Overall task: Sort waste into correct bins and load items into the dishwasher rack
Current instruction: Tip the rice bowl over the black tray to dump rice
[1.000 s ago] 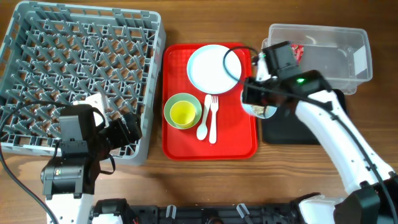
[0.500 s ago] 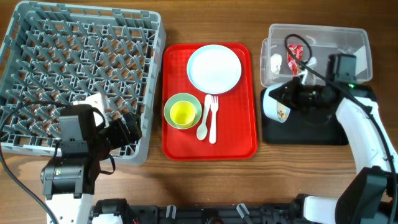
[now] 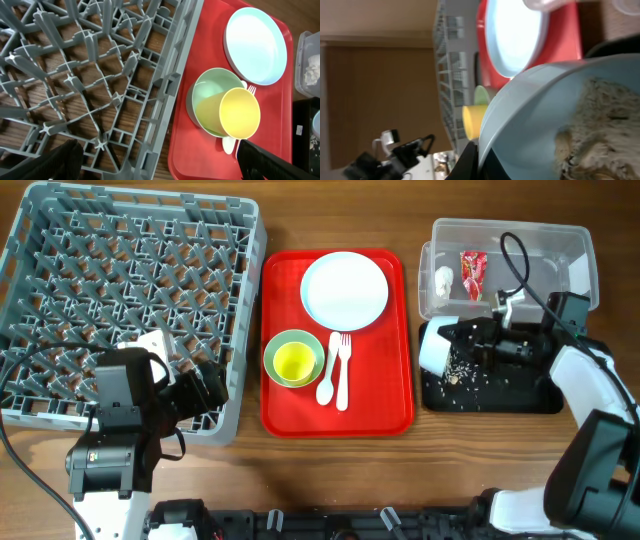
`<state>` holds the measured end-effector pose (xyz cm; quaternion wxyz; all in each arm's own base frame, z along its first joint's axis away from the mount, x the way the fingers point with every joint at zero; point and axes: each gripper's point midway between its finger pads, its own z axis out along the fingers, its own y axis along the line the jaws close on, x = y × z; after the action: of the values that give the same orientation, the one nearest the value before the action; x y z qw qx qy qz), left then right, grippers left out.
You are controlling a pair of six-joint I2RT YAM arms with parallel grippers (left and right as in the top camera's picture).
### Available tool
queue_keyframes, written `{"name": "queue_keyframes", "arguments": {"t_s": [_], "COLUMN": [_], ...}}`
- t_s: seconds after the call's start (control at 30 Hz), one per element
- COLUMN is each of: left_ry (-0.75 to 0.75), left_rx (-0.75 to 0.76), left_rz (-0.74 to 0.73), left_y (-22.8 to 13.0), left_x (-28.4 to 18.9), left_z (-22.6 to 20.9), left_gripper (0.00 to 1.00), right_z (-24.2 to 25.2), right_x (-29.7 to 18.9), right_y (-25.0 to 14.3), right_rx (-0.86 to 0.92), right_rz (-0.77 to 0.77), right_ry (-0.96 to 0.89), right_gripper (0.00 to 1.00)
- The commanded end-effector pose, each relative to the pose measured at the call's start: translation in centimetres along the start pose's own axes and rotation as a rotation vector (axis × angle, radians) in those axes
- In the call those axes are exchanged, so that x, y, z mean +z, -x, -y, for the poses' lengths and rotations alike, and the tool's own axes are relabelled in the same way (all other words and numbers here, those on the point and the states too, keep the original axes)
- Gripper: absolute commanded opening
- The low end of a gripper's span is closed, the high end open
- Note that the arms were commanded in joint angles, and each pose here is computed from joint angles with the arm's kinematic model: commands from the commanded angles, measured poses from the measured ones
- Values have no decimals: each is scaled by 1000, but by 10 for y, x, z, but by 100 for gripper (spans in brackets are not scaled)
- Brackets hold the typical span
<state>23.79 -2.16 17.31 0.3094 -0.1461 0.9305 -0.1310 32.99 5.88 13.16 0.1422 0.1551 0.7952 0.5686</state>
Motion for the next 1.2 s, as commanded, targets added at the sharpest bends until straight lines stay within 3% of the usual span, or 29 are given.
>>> {"name": "queue_keyframes", "arguments": {"t_s": [0.0,0.57,1.17], "left_ry": [2,3,3], "left_rx": [3,2,2], "left_rz": [24,21,21], "left_y": [6,5,5], "left_x": [-5,-5,-5], "left_z": [1,1,1], "left_gripper": [100,100,100], "right_z": [-16,-5,-25], "right_x": [-6,-54,-97], "right_y": [4,36,54], "right_rx": [60,288,315], "right_rz": [-18,126,155], "right_ry": [153,192,349], "right_gripper": [5,4,4]}}
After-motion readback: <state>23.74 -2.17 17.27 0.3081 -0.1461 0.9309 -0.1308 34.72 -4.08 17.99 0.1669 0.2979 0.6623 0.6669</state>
